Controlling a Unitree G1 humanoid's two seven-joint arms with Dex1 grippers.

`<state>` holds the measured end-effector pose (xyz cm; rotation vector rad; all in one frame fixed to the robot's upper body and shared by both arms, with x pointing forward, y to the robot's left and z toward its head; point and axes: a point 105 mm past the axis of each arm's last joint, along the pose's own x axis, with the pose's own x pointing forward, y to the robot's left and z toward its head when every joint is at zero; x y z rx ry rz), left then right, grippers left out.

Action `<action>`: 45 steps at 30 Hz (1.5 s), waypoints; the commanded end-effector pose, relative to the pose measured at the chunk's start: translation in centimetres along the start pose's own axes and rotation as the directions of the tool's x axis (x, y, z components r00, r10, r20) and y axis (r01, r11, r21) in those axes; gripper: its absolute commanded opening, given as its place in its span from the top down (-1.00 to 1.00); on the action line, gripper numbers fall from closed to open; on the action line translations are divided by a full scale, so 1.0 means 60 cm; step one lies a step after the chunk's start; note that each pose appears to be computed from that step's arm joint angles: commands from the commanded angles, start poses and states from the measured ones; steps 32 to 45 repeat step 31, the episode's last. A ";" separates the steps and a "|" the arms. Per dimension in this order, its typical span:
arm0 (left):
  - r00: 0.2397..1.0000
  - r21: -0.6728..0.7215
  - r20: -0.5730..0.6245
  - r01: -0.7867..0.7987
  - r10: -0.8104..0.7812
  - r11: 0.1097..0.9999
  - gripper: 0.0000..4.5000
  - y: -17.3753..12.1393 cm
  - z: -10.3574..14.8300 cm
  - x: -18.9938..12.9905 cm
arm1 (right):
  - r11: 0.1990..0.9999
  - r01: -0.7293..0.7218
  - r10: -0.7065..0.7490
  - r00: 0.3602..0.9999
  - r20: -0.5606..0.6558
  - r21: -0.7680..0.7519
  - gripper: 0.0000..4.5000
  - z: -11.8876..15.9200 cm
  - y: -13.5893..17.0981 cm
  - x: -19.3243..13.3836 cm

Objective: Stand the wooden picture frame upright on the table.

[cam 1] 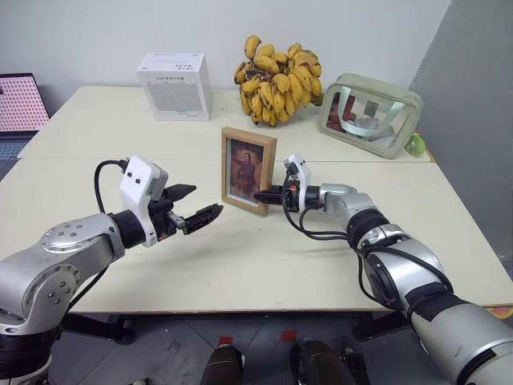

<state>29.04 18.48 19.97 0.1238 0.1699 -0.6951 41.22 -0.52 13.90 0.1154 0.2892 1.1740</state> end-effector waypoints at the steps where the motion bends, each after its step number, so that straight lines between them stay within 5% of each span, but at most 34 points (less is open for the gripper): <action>1: 1.000 0.028 0.029 0.006 -0.007 1.000 -1.00 0.004 0.013 -0.001 | 0.999 -0.017 0.017 1.000 0.009 -0.048 0.29 0.002 0.001 -0.005; 12: 1.000 0.049 0.010 0.013 -0.014 0.999 -1.00 0.022 0.007 0.013 | 0.996 -0.006 0.003 0.999 -0.035 -0.087 -0.98 -0.027 -0.015 -0.035; 21: 1.000 0.063 0.003 0.023 -0.024 0.998 -1.00 0.038 0.011 0.017 | 0.993 0.000 -0.010 0.996 -0.087 -0.118 -1.00 -0.040 -0.028 -0.123; 26: 0.999 0.034 -0.025 0.036 -0.035 0.999 -1.00 0.068 0.025 -0.006 | 0.957 0.065 -0.115 0.979 -0.166 -0.282 -1.00 0.002 0.016 -0.207; 31: 0.999 0.014 -0.035 0.037 -0.036 0.999 -1.00 0.103 0.044 -0.023 | 0.976 0.153 -0.162 0.986 -0.047 -0.152 -1.00 0.080 0.082 -0.207; 45: 0.999 0.014 -0.035 0.037 -0.036 0.999 -1.00 0.103 0.044 -0.023 | 0.976 0.153 -0.162 0.986 -0.047 -0.152 -1.00 0.080 0.082 -0.207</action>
